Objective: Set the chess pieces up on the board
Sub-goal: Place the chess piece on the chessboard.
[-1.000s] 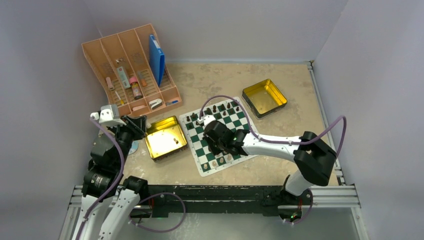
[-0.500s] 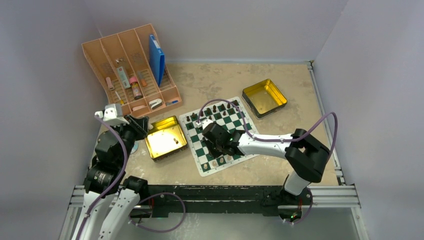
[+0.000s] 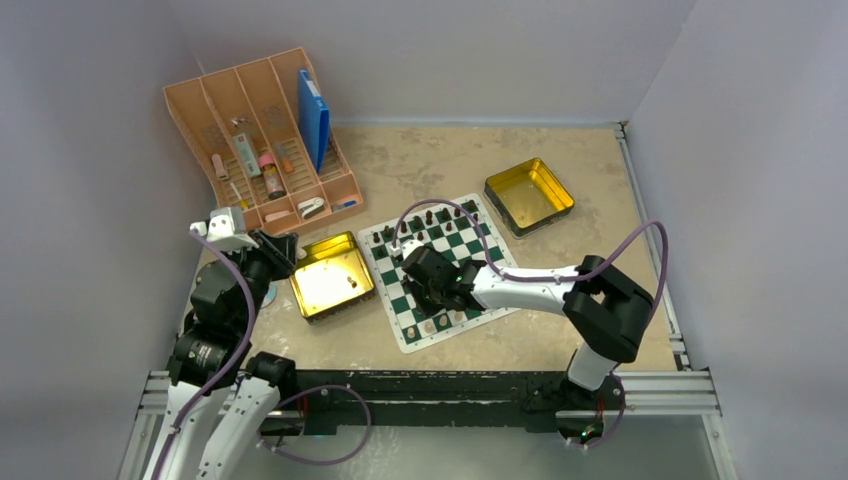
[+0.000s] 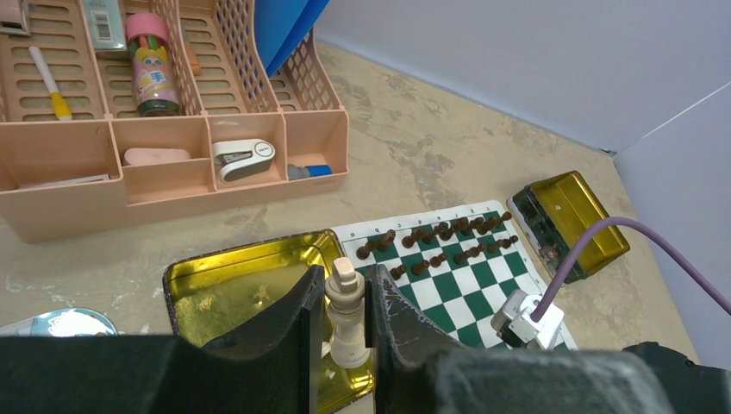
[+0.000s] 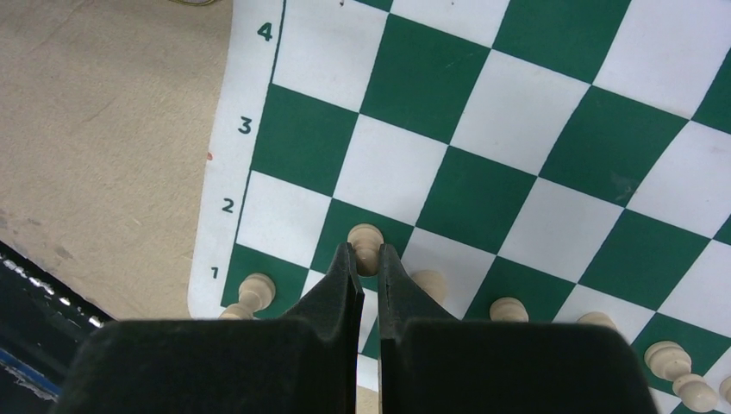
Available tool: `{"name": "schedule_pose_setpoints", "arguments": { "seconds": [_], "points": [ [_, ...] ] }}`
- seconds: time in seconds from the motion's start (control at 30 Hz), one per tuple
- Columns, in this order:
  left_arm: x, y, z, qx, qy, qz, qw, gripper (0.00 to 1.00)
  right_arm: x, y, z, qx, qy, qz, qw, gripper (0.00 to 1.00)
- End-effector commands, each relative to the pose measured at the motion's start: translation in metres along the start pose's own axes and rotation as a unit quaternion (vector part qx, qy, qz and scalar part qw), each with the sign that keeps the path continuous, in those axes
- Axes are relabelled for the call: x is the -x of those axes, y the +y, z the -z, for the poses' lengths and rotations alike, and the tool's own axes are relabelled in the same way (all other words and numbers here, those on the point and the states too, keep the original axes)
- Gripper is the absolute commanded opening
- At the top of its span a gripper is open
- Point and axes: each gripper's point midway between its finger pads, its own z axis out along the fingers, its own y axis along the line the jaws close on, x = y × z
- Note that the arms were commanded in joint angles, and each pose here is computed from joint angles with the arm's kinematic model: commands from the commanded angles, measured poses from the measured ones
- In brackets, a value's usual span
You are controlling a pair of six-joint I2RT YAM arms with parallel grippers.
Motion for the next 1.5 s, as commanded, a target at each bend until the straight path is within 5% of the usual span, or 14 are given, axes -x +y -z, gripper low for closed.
{"name": "schedule_pose_setpoints", "arguments": {
  "seconds": [0.0, 0.93, 1.23, 1.47],
  "points": [
    [0.007, -0.003, -0.003, -0.003, -0.015, 0.006, 1.000, 0.00, 0.016, 0.008, 0.003, 0.010, -0.017, 0.002, 1.000, 0.04],
    [0.007, -0.003, -0.003, -0.006, -0.013, -0.003, 1.000, 0.00, 0.002, 0.016, 0.000, 0.020, 0.014, 0.015, 1.000, 0.11],
    [0.006, -0.006, -0.004, -0.015, -0.011, -0.010, 1.000, 0.00, 0.006, 0.018, 0.000, 0.021, 0.012, 0.020, 1.000, 0.34],
    [0.012, -0.037, 0.002, -0.100, -0.011, -0.036, 0.994, 0.00, 0.021, 0.026, 0.014, 0.038, -0.005, 0.020, 0.999, 0.49]
  ]
}}
